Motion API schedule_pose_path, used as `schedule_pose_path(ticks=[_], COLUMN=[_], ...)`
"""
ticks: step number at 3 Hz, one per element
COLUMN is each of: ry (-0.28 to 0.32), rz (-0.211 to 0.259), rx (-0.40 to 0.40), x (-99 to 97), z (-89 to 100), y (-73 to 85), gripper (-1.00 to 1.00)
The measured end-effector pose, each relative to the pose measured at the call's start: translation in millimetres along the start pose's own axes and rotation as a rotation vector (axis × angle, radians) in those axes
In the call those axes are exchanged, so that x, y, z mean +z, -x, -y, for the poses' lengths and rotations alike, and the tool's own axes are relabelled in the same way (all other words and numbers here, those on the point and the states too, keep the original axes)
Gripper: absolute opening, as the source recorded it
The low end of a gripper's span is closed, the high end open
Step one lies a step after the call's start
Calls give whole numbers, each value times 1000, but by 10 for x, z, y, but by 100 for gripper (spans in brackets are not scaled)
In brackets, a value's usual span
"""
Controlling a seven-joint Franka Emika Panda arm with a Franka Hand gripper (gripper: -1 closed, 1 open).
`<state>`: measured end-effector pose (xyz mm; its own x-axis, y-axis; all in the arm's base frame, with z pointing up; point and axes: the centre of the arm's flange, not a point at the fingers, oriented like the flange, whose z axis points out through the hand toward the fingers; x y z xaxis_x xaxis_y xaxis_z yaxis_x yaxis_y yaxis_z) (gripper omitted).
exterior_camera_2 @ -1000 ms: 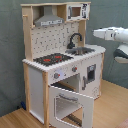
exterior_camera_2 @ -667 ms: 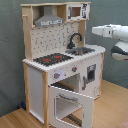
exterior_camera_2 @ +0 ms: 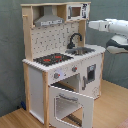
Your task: Play with the kitchen
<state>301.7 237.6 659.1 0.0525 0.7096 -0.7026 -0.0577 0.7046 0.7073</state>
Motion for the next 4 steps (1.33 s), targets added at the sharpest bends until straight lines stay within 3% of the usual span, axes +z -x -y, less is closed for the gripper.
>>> schedule_pose_path(ticks=[2,4], ry=[-10,-30], rz=[-10,-25], rx=[-7,-17], x=[429,792], z=[15,241], y=[322,644], gripper=[100,100])
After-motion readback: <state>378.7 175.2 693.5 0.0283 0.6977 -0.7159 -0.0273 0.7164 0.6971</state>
